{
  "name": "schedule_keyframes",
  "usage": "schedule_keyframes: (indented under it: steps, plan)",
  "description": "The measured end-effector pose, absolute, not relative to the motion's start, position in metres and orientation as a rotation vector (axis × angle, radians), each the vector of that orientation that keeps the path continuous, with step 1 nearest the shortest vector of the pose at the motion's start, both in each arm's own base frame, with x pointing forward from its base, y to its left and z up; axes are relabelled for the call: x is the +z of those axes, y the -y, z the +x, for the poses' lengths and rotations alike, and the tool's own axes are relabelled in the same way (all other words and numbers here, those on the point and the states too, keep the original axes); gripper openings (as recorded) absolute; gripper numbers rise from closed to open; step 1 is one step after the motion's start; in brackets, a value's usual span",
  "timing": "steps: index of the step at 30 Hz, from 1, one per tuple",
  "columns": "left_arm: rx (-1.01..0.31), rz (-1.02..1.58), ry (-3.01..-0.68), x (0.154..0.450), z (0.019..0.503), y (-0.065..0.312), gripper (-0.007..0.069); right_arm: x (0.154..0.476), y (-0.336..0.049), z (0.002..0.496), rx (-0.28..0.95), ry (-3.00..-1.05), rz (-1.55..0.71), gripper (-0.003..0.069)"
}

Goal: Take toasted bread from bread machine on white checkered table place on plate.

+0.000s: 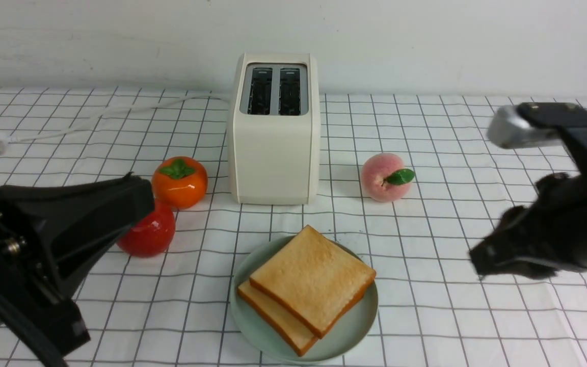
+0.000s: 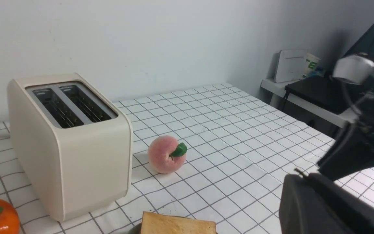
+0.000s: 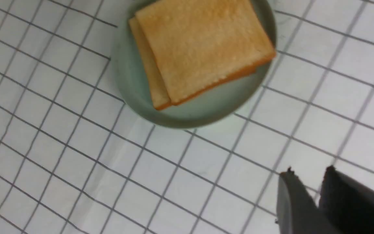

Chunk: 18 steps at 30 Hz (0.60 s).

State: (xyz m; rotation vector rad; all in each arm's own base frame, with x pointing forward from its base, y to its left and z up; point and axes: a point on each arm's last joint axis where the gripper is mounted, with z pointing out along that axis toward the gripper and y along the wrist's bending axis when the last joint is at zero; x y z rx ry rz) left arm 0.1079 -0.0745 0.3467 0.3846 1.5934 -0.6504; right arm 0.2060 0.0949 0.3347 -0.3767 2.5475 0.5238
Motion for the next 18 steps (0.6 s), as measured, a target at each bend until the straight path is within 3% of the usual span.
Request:
schedule_keyframes:
  steps: [2, 6, 12, 18]
  plan:
    - [-0.658, 0.357, -1.566, 0.349, 0.102, 0.07, -0.0013, 0.347, -0.083, 0.185, 0.468, -2.541, -0.332, -0.0001]
    - [-0.66, 0.296, -1.496, 0.346, 0.084, 0.056, -0.0013, 0.354, -0.062, 0.145, 0.38, -2.545, -0.251, -0.0016]
    - [-0.652, 0.264, -1.479, 0.296, 0.059, 0.041, -0.0013, 0.336, -0.037, 0.081, 0.382, -2.468, -0.136, -0.0013]
    - [-0.641, 0.27, -1.548, 0.253, 0.056, 0.039, -0.0013, 0.316, -0.027, 0.052, 0.418, -2.328, -0.103, -0.0008]
